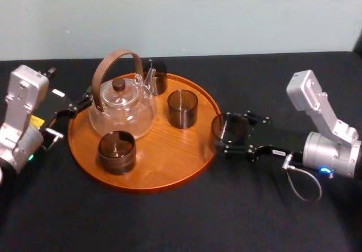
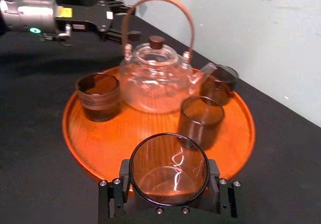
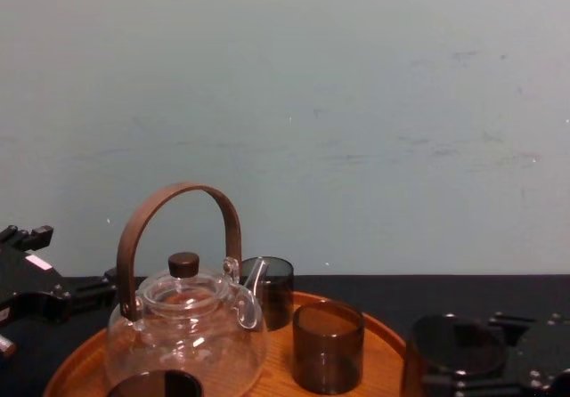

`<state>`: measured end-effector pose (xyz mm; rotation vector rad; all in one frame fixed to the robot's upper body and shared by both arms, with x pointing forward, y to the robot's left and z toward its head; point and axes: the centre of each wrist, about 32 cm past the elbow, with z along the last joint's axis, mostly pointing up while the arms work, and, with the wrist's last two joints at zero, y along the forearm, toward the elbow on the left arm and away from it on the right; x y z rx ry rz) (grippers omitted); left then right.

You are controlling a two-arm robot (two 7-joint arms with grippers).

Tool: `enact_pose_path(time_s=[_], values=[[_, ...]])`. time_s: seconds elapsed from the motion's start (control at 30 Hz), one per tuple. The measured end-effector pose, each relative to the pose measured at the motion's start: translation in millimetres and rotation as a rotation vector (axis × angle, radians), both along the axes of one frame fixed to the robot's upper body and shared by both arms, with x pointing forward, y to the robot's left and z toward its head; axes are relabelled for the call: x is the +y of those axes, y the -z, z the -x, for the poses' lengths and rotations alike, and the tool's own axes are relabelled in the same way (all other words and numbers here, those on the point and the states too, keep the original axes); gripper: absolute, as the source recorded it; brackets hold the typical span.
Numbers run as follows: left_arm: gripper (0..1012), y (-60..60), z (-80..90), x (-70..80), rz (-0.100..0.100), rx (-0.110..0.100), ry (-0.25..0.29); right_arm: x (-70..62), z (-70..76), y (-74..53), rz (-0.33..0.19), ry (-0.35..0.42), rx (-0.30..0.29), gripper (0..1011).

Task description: Pick up the glass from the table and place it on the tray.

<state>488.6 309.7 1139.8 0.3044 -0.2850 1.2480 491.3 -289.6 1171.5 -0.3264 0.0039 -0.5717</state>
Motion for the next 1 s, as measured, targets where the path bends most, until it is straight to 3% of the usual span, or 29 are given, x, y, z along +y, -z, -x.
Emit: enact_pose_path(time_s=[0.37, 1.0], values=[[1001, 0.0, 0.0, 0.0, 0.0, 0.0, 0.0, 31.0, -3.5, -1.1, -0.009, -0.076, -0.008, 904], [1001, 0.0, 0.0, 0.0, 0.0, 0.0, 0.0, 72.7, -23.5, 6.5, -0.023, -0.104, -0.001, 904]])
